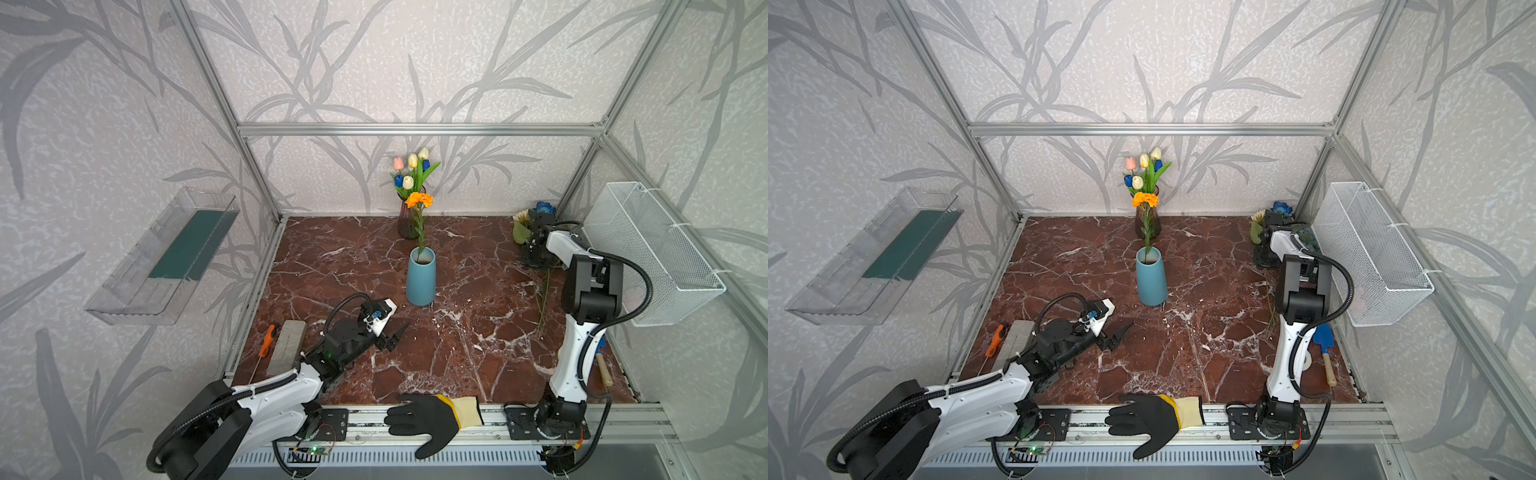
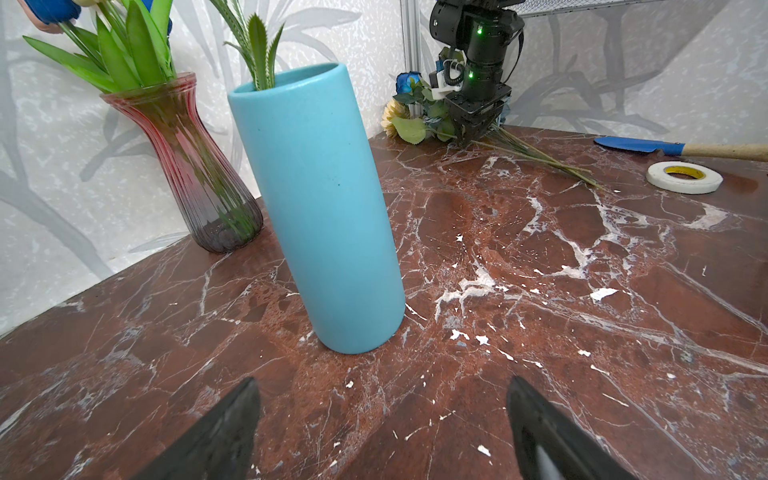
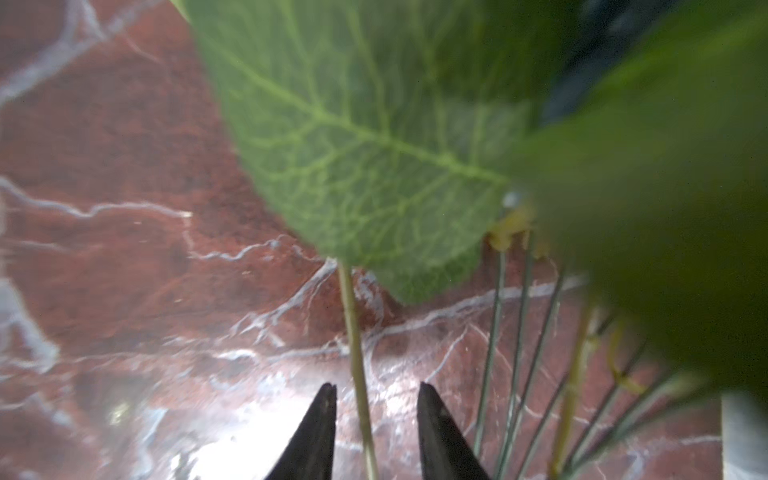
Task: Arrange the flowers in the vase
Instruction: 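Grasp the cream flower stem with the right gripper and lift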
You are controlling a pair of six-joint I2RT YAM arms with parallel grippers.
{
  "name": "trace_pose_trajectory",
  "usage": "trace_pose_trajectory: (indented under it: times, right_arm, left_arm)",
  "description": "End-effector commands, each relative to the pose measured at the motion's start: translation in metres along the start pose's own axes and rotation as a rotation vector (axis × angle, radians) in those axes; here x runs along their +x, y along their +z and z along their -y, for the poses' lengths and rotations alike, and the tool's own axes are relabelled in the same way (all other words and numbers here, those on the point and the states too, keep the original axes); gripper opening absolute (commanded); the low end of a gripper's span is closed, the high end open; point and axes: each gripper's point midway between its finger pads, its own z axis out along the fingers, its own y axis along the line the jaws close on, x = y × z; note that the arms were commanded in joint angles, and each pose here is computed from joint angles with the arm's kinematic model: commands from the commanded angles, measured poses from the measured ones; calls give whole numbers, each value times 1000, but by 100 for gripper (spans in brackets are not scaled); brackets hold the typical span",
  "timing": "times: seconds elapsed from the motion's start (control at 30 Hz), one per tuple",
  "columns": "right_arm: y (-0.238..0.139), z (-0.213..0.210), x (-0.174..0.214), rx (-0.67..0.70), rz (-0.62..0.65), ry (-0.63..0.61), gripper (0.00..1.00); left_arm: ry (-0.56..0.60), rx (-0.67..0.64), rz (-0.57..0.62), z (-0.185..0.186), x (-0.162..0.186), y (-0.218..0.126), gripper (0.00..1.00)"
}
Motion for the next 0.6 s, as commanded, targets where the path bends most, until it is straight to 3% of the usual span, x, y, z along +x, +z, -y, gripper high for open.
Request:
trace_pose_trajectory:
  times: [0.0,0.33,0.57]
  right_arm:
    - [5,-4,6,-22,-47,2,29]
    - [1,-33,5,-148,-29,-45,3]
    - [-26,-72,-1,-205,43,-139,0]
  left_arm:
    - [28,-10,27,-2,-12,3,92]
    - [30,-10,23,-2,-12,4,92]
    - [30,-11,24,-2,-12,3,92]
